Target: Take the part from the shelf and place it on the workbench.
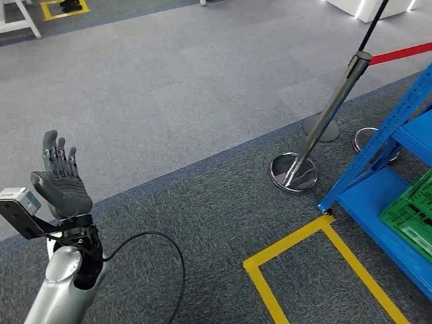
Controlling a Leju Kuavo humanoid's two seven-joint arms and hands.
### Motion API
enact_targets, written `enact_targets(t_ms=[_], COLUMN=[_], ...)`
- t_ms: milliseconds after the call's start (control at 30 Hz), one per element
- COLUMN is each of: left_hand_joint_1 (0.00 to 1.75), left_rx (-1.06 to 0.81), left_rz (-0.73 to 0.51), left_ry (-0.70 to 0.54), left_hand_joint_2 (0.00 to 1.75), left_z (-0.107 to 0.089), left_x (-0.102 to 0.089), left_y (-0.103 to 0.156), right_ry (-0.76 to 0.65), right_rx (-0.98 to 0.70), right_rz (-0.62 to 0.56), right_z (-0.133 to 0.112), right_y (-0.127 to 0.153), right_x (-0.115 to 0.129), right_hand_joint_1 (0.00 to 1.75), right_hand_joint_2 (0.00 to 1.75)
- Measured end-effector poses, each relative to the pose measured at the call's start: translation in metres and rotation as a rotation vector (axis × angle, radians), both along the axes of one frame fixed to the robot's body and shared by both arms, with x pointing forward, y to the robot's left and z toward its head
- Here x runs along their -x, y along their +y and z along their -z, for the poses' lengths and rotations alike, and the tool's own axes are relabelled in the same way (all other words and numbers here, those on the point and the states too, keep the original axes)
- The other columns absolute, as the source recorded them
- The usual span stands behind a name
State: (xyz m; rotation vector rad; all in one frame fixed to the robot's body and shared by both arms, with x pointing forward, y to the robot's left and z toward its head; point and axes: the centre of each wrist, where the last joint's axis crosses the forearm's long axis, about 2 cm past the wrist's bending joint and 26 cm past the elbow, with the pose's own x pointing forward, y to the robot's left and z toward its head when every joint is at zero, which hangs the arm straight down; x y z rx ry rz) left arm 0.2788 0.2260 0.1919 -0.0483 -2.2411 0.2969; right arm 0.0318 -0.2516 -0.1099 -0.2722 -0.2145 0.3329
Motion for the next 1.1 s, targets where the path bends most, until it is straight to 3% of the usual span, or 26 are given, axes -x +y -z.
enact_targets(t_ms=[1100], left_hand_joint_1=[0.00], left_rx=[-0.005], left_rz=[0.027], left_ry=[0.006], left_hand_joint_2=[0.00], left_z=[0.0008], left_x=[0.0001], left_y=[-0.0003], right_ry=[0.013], right_rx=[-0.005], right_rz=[-0.013], right_z=[0.0003], right_y=[-0.0019], right_x=[0.0002], right_hand_joint_1=[0.00], right_hand_joint_2=[0.00])
